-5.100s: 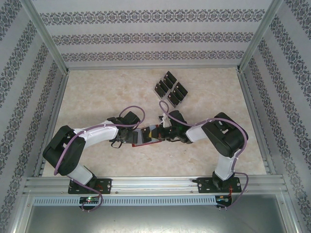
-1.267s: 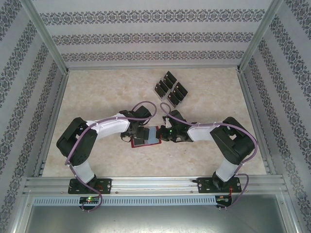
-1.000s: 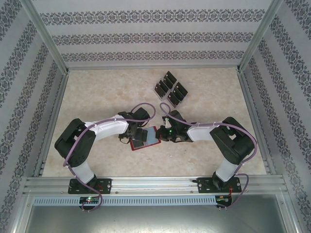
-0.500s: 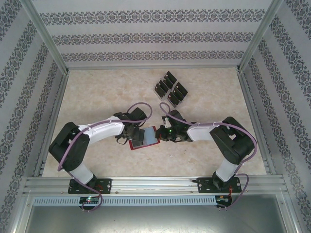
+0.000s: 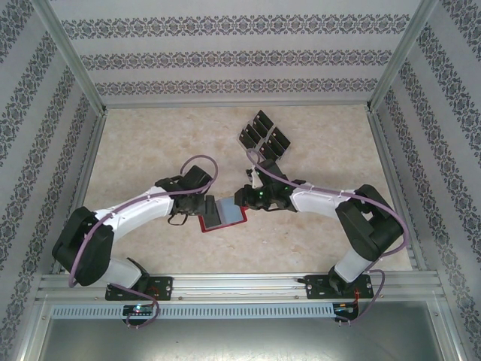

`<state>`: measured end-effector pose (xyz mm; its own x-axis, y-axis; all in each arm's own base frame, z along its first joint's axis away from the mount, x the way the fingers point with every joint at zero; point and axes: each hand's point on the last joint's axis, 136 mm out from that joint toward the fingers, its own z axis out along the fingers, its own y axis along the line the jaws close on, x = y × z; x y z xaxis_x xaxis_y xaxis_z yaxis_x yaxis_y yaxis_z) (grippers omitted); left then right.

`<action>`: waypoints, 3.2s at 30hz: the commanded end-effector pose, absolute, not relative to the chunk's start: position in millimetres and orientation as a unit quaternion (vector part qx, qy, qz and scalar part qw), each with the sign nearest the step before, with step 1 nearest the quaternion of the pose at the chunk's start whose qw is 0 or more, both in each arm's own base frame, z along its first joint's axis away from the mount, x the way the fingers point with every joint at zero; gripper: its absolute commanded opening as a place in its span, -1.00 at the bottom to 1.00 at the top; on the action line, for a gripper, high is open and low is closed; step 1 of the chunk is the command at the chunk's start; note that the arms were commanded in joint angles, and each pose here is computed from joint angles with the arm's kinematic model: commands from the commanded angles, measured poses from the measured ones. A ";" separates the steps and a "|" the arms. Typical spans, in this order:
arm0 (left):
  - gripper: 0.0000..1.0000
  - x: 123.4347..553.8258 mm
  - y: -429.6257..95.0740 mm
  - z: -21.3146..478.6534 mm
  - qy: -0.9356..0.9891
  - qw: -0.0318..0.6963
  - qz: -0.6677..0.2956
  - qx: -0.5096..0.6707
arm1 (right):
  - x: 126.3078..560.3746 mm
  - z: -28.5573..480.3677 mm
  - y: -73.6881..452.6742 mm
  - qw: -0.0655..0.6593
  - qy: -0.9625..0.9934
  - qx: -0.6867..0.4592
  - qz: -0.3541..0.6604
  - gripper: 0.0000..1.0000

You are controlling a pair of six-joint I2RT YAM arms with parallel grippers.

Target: Put the credit cards into the card holder

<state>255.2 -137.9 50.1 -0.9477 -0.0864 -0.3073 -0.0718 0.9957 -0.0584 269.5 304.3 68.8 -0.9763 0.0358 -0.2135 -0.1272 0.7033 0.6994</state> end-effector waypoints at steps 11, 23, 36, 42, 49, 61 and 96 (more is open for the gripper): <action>0.88 247.7 -120.7 21.5 0.988 0.139 -0.020 -0.069 | 259.6 43.9 310.3 0.082 0.940 -0.053 0.327 -0.38; 0.88 245.4 -121.2 11.3 0.989 0.130 -0.024 -0.067 | 254.0 29.5 318.8 0.065 0.945 -0.063 0.313 -0.19; 0.87 243.6 -124.1 6.7 0.989 0.126 -0.032 -0.070 | 251.4 34.8 346.8 0.050 0.936 -0.080 0.339 -0.16; 0.87 242.4 -123.8 7.3 0.989 0.127 -0.036 -0.073 | 250.1 43.6 357.9 0.047 0.926 -0.085 0.364 -0.16; 0.87 247.1 -119.7 28.1 0.983 0.156 -0.037 -0.089 | 250.1 49.2 362.7 0.047 0.923 -0.088 0.372 -0.16; 0.89 255.7 -103.5 67.4 0.964 0.219 -0.055 -0.143 | 249.9 53.5 367.5 0.049 0.925 -0.097 0.364 -0.16; 0.88 252.2 -98.7 50.4 0.969 0.196 -0.054 -0.142 | 266.0 39.7 326.3 0.076 0.957 -0.113 0.254 -0.14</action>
<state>253.5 -103.4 53.6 -0.8798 -0.2900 -0.3766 -0.2406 0.9550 -0.1734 266.0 323.4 45.9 -0.9654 -0.1619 -0.2045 -0.2431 0.8427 0.4803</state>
